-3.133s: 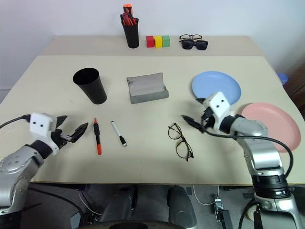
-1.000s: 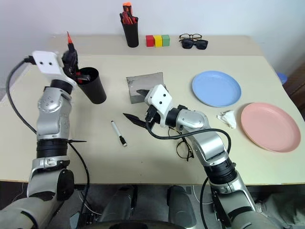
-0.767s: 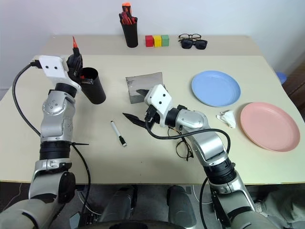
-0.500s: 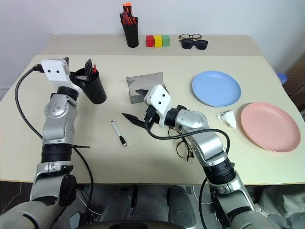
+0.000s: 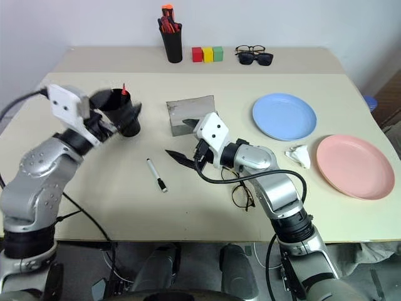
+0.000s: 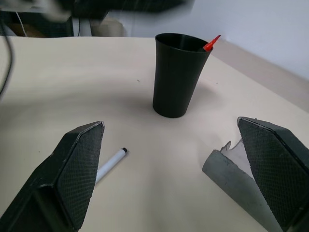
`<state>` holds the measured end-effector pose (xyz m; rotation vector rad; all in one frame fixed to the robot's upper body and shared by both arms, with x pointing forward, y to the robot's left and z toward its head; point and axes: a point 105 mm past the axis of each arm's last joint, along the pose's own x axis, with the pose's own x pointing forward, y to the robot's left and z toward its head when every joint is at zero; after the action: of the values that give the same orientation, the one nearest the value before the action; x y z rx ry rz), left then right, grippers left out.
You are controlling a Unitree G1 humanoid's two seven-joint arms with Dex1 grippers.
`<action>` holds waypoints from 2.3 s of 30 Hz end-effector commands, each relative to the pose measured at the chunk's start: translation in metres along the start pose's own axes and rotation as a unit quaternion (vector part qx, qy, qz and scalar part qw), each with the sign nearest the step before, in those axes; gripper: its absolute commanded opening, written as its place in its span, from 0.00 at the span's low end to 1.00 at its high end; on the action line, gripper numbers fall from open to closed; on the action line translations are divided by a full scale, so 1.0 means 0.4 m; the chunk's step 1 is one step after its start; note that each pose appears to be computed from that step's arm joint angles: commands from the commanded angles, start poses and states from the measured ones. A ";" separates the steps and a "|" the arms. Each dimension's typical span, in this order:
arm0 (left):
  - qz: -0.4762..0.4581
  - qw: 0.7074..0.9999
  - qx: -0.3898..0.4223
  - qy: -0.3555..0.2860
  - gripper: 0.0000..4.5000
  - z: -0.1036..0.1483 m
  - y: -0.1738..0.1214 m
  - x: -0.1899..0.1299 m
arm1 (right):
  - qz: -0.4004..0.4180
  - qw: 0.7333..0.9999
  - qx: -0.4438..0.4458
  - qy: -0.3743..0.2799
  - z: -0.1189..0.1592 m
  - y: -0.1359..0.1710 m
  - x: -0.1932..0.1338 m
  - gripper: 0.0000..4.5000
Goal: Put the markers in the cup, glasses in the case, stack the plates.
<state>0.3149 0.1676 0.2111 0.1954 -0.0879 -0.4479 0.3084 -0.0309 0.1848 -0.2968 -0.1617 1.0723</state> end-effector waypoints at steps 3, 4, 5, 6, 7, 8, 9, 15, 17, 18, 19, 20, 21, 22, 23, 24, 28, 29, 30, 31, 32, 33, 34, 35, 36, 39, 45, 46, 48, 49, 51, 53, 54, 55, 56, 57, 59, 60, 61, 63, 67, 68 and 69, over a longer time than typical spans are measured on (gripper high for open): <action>-0.009 0.988 -0.047 0.148 0.99 -0.112 -0.079 -0.042 | 0.007 1.000 -0.015 -0.022 0.030 -0.005 0.000 1.00; 0.006 0.984 -0.061 0.169 0.99 -0.131 -0.079 -0.047 | 0.012 1.000 -0.015 -0.022 0.030 -0.001 0.002 1.00; 0.018 0.979 -0.079 0.188 0.99 -0.148 -0.080 -0.050 | 0.016 1.000 -0.015 -0.022 0.030 0.003 0.004 1.00; 0.025 0.975 -0.090 0.200 0.99 -0.157 -0.081 -0.052 | 0.019 0.999 -0.014 -0.023 0.030 0.005 0.005 1.00; 0.028 0.968 -0.096 0.228 0.99 -0.177 -0.085 -0.057 | 0.024 0.999 -0.015 -0.022 0.029 0.008 0.007 1.00; 0.031 0.963 -0.095 0.250 0.99 -0.192 -0.088 -0.060 | 0.026 0.999 -0.015 -0.022 0.029 0.009 0.007 1.00; 0.036 0.956 -0.101 0.273 0.99 -0.210 -0.090 -0.064 | 0.029 0.999 -0.014 -0.021 0.028 0.010 0.007 1.00; 0.036 0.934 -0.156 0.318 0.99 -0.240 -0.134 -0.046 | 0.033 0.999 -0.013 -0.020 0.025 0.015 0.007 1.00; 0.034 0.927 -0.168 0.332 0.99 -0.251 -0.143 -0.041 | 0.033 0.999 -0.012 -0.020 0.024 0.019 0.008 1.00; 0.033 0.924 -0.172 0.339 0.99 -0.257 -0.147 -0.040 | 0.034 0.999 -0.011 -0.020 0.023 0.021 0.008 1.00; 0.033 0.922 -0.174 0.343 0.99 -0.263 -0.148 -0.039 | 0.034 0.999 -0.011 -0.020 0.023 0.023 0.008 1.00; 0.040 0.920 -0.175 0.348 0.94 -0.270 -0.144 -0.038 | 0.033 0.999 -0.011 -0.021 0.023 0.024 0.008 1.00; 0.045 0.918 -0.182 0.350 0.88 -0.276 -0.141 -0.036 | 0.032 0.999 -0.010 -0.021 0.023 0.024 0.008 1.00; 0.049 0.916 -0.187 0.350 0.80 -0.279 -0.140 -0.034 | 0.030 0.999 -0.010 -0.021 0.022 0.023 0.008 1.00; 0.051 0.916 -0.187 0.353 0.70 -0.281 -0.139 -0.033 | 0.029 0.999 -0.010 -0.021 0.022 0.023 0.008 1.00; 0.053 0.915 -0.186 0.353 0.59 -0.282 -0.137 -0.032 | 0.028 0.999 -0.010 -0.021 0.022 0.023 0.007 1.00; 0.059 0.915 -0.182 0.356 0.14 -0.287 -0.132 -0.032 | 0.024 0.999 -0.010 -0.021 0.023 0.023 0.006 1.00; 0.062 0.915 -0.180 0.355 0.03 -0.287 -0.127 -0.031 | 0.024 0.999 -0.010 -0.021 0.022 0.022 0.005 1.00; 0.066 0.916 -0.178 0.354 0.01 -0.286 -0.123 -0.030 | 0.023 0.999 -0.010 -0.020 0.022 0.023 0.005 1.00; 0.070 0.917 -0.174 0.352 0.01 -0.285 -0.116 -0.030 | 0.023 0.999 -0.010 -0.020 0.022 0.023 0.005 1.00; 0.073 0.919 -0.166 0.350 0.01 -0.282 -0.109 -0.029 | 0.023 0.999 -0.010 -0.020 0.022 0.023 0.005 1.00; 0.076 0.923 -0.159 0.342 0.01 -0.277 -0.102 -0.025 | 0.024 0.999 -0.010 -0.020 0.022 0.024 0.004 1.00; 0.074 0.930 -0.154 0.325 0.01 -0.264 -0.096 -0.018 | 0.024 0.999 -0.010 -0.020 0.022 0.025 0.004 1.00; 0.061 0.947 -0.141 0.281 0.01 -0.226 -0.087 -0.002 | 0.025 0.999 -0.009 -0.020 0.021 0.026 0.005 1.00; 0.047 0.959 -0.130 0.246 0.01 -0.194 -0.083 0.007 | 0.027 0.999 -0.009 -0.020 0.021 0.026 0.006 1.00; 0.027 0.978 -0.099 0.182 0.01 -0.132 -0.057 0.015 | 0.031 0.999 -0.010 -0.020 0.021 0.028 0.007 1.00; -0.009 0.983 -0.084 0.161 0.01 -0.104 -0.053 0.013 | 0.033 0.999 -0.013 -0.020 0.023 0.027 0.008 1.00; -0.028 0.983 -0.088 0.161 0.06 -0.101 -0.070 0.014 | 0.034 0.999 -0.014 -0.020 0.022 0.028 0.009 1.00; -0.058 0.980 -0.095 0.164 0.19 -0.100 -0.101 0.017 | 0.034 0.999 -0.014 -0.020 0.022 0.028 0.009 1.00; -0.073 0.977 -0.100 0.174 0.29 -0.106 -0.120 0.018 | 0.034 0.999 -0.013 -0.020 0.022 0.028 0.010 1.00; -0.080 0.969 -0.113 0.204 0.51 -0.131 -0.147 0.023 | 0.034 0.999 -0.014 -0.020 0.022 0.029 0.010 1.00; -0.049 0.961 -0.136 0.235 0.76 -0.161 -0.156 0.038 | 0.030 0.999 -0.014 -0.020 0.022 0.027 0.009 1.00; -0.037 0.959 -0.142 0.244 0.89 -0.170 -0.160 0.043 | 0.028 0.999 -0.014 -0.020 0.021 0.026 0.009 1.00; -0.028 0.955 -0.147 0.255 0.98 -0.177 -0.166 0.047 | 0.026 0.999 -0.013 -0.020 0.021 0.025 0.008 1.00; -0.020 0.952 -0.150 0.265 0.98 -0.183 -0.170 0.049 | 0.024 0.999 -0.013 -0.019 0.020 0.025 0.008 1.00; -0.011 0.949 -0.154 0.276 0.98 -0.189 -0.175 0.051 | 0.023 0.999 -0.012 -0.019 0.019 0.025 0.008 1.00; -0.004 0.944 -0.163 0.288 0.98 -0.194 -0.185 0.057 | 0.022 0.999 -0.011 -0.020 0.020 0.027 0.008 1.00; -0.002 0.942 -0.168 0.292 0.98 -0.195 -0.189 0.061 | 0.022 0.999 -0.011 -0.020 0.020 0.028 0.009 1.00; 0.001 0.938 -0.173 0.299 0.98 -0.198 -0.194 0.067 | 0.022 1.000 -0.011 -0.020 0.019 0.027 0.009 1.00; 0.017 0.934 -0.183 0.305 0.98 -0.202 -0.195 0.081 | 0.020 1.000 -0.011 -0.018 0.017 0.024 0.008 1.00; 0.029 0.929 -0.208 0.305 0.98 -0.194 -0.207 0.109 | 0.020 1.000 -0.010 -0.017 0.016 0.023 0.008 1.00; 0.031 0.927 -0.212 0.308 0.98 -0.193 -0.213 0.117 | 0.021 1.000 -0.010 -0.018 0.016 0.024 0.009 1.00; 0.031 0.927 -0.213 0.308 0.98 -0.191 -0.220 0.125 | 0.021 1.000 -0.009 -0.018 0.016 0.024 0.010 1.00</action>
<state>0.3297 0.0826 0.1163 -0.1046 0.6290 -0.3275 0.3057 -0.0259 0.1766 -0.2904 -0.1421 1.1056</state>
